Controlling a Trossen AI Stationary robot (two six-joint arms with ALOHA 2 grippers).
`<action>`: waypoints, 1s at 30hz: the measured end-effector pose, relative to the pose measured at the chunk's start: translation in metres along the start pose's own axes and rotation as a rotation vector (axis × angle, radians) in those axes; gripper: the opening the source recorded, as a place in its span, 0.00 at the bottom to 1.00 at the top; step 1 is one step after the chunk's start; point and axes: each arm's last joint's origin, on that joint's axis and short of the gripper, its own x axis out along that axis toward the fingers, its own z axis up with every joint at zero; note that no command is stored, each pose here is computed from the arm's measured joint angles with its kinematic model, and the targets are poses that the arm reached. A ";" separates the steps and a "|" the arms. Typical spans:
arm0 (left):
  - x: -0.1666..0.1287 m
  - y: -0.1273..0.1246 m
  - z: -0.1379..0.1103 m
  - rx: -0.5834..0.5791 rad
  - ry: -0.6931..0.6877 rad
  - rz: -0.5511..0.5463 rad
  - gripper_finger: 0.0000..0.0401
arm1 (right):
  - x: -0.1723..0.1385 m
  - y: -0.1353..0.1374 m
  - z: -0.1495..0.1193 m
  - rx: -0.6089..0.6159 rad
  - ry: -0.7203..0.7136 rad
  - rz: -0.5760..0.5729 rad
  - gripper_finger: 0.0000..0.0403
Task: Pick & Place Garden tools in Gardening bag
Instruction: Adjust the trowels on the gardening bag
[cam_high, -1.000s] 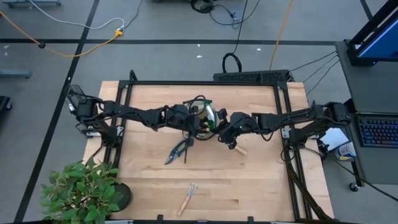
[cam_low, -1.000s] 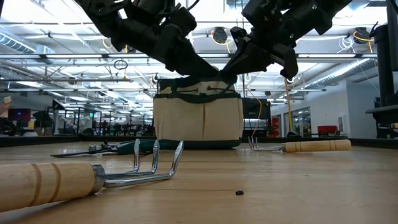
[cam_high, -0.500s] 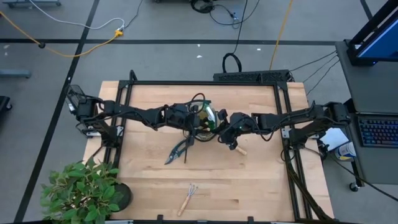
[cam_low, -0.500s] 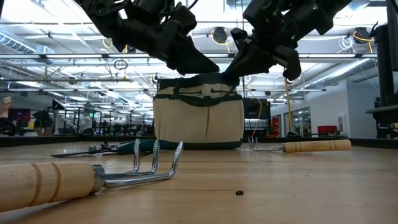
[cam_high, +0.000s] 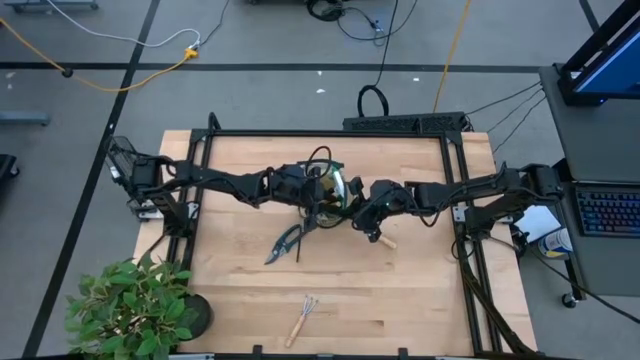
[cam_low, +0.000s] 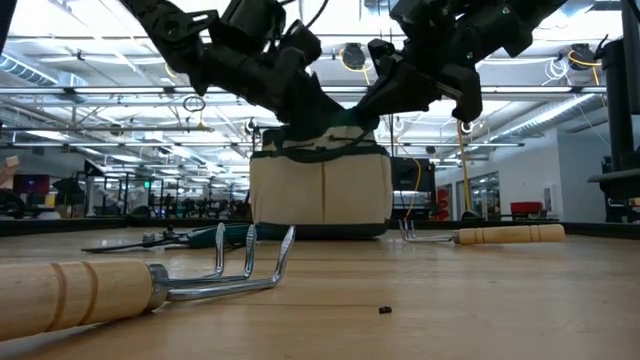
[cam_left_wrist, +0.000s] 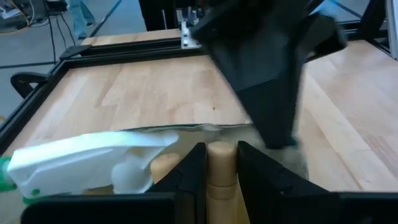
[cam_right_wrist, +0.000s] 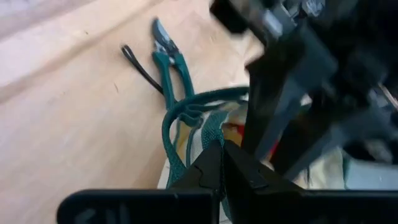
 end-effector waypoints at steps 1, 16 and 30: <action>0.001 0.001 -0.002 -0.005 0.006 0.001 0.19 | 0.000 0.000 0.000 -0.003 0.000 -0.001 0.00; 0.004 0.000 -0.004 0.004 0.004 -0.033 0.22 | 0.000 -0.003 0.000 -0.019 0.016 -0.056 0.00; -0.009 -0.019 0.014 0.118 -0.027 -0.051 0.54 | 0.001 0.009 -0.016 0.026 0.103 -0.053 0.00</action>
